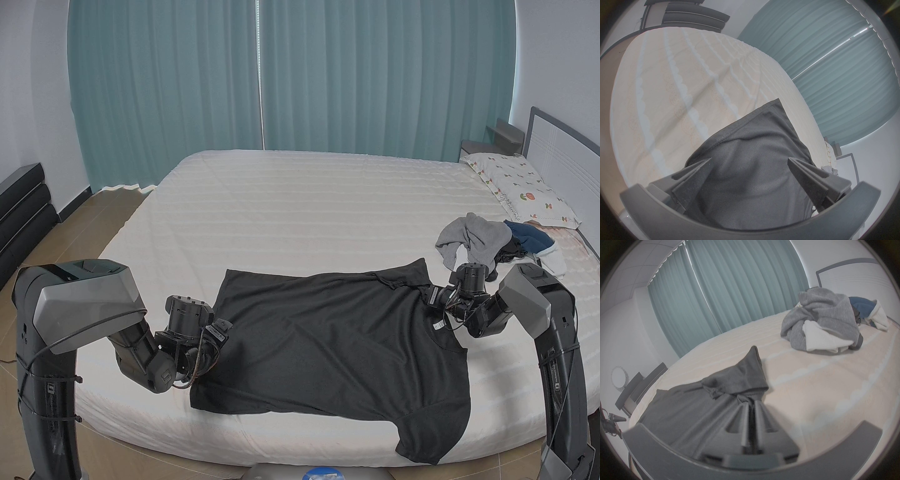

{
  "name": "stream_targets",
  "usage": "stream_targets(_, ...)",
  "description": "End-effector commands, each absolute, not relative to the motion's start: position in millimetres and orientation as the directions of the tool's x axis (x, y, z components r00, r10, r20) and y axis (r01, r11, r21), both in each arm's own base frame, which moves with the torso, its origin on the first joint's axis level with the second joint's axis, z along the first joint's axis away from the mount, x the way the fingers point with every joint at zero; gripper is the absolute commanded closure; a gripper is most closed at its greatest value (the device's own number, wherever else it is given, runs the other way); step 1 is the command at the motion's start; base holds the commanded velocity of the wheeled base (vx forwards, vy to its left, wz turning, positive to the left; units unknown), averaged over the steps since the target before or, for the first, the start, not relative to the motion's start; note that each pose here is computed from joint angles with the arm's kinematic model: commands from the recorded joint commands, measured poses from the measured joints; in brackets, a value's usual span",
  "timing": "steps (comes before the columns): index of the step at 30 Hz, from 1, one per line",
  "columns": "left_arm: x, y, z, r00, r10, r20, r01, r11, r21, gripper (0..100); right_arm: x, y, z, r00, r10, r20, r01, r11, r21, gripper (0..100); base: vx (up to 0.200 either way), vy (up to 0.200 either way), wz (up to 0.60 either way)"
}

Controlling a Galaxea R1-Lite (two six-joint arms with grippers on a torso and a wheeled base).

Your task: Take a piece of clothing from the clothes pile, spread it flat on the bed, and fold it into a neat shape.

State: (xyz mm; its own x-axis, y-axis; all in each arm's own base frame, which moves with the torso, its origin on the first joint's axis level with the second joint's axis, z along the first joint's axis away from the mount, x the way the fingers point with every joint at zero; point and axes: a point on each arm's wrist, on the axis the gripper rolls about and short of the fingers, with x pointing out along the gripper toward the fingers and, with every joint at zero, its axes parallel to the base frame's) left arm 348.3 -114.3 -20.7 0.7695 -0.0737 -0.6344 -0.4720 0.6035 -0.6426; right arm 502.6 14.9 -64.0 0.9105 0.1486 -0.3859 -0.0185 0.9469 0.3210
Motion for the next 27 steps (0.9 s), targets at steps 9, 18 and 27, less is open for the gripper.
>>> stream_targets(9,348.3,-114.4,-21.5,0.768,-0.073,-0.636,-0.473,0.604,-0.641,0,518.4,-16.1,-57.4,0.945,0.066,-0.321,0.04,0.948,0.315,100,0.0,0.0,0.0)
stream_targets(18,348.3,-114.4,-21.5,0.768,-0.073,-0.636,-0.473,0.604,-0.641,0,528.0,-29.9,-69.9,0.953,0.02,-0.301,0.079,0.947,0.313,100,0.0,0.0,0.0)
stream_targets(27,348.3,-114.4,-21.5,0.768,-0.073,-0.636,-0.473,0.604,-0.641,0,518.4,-29.3,-56.1,0.946,0.055,-0.32,0.076,0.921,0.383,0,0.0,0.0,0.0)
